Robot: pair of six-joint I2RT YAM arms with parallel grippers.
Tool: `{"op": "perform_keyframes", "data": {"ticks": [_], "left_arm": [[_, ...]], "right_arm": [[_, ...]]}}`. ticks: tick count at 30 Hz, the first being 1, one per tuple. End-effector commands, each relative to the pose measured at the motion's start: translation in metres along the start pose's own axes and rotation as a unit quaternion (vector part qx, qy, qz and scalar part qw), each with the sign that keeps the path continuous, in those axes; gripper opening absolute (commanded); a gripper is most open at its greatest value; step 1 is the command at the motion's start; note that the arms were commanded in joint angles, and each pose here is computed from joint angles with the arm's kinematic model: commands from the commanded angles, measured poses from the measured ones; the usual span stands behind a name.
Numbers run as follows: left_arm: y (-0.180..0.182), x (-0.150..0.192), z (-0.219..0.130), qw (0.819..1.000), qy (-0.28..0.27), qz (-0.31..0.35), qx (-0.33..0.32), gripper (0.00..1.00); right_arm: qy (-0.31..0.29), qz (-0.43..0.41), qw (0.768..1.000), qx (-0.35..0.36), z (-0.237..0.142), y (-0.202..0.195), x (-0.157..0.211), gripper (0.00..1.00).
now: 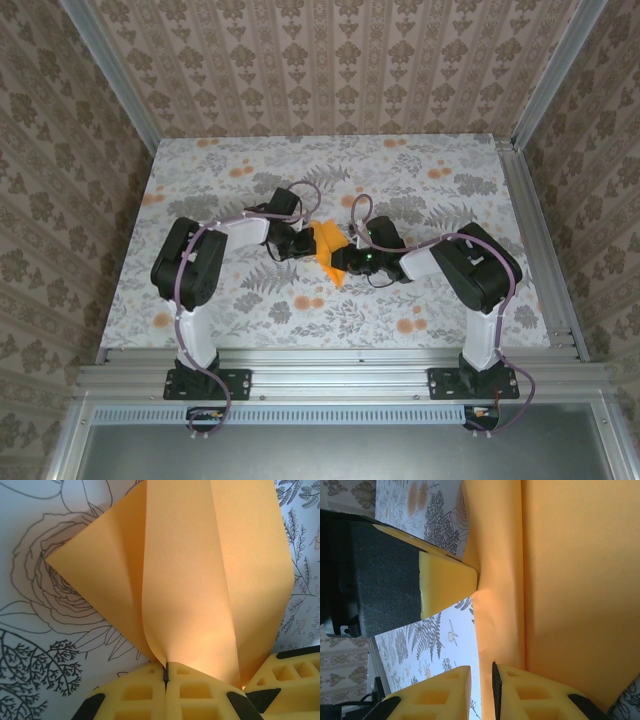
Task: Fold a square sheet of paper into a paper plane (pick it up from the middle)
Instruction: Fourth fold the wing at the center of the table.
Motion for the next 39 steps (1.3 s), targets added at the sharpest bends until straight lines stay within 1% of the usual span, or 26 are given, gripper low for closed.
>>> {"op": "perform_keyframes", "data": {"ticks": [1,6,9,12,28,34,37,39], "left_arm": [[0.020,-0.006,0.007,0.999,0.000,0.005,-0.041,0.00],[0.023,-0.008,0.008,0.999,0.004,0.009,-0.048,0.00],[0.025,-0.009,0.010,0.999,0.008,0.009,-0.050,0.00],[0.027,-0.009,0.012,0.998,0.011,0.011,-0.053,0.00],[0.040,-0.008,0.017,0.995,0.027,0.024,-0.092,0.00],[0.046,-0.007,0.020,0.994,0.033,0.027,-0.104,0.00],[0.046,-0.006,0.022,0.994,0.036,0.027,-0.103,0.00],[0.045,-0.007,0.023,0.994,0.037,0.028,-0.101,0.00]], "right_arm": [[0.057,0.034,0.997,0.045,0.001,-0.028,0.037,0.23],[0.059,0.031,0.997,0.043,0.001,-0.027,0.038,0.24],[0.058,0.029,0.997,0.043,0.000,-0.027,0.038,0.28],[0.058,0.028,0.997,0.041,0.000,-0.026,0.037,0.29],[0.054,0.030,0.998,0.032,-0.004,-0.025,0.036,0.28],[0.066,0.028,0.997,0.040,-0.003,-0.028,0.039,0.23],[0.077,0.022,0.995,0.059,-0.004,-0.033,0.042,0.19],[0.087,0.016,0.994,0.070,-0.004,-0.035,0.044,0.19]]}}
Point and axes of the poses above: each hand's point on the last joint's axis, 136 mm out from that joint toward the fingers, its own z axis out along the fingers, its own y axis along the line the jaws close on, x = y × z, the point moved 4 cm from there along -z, back along the fingers, and after that the axes turned 3 degrees about -z, right-handed, at the moved point
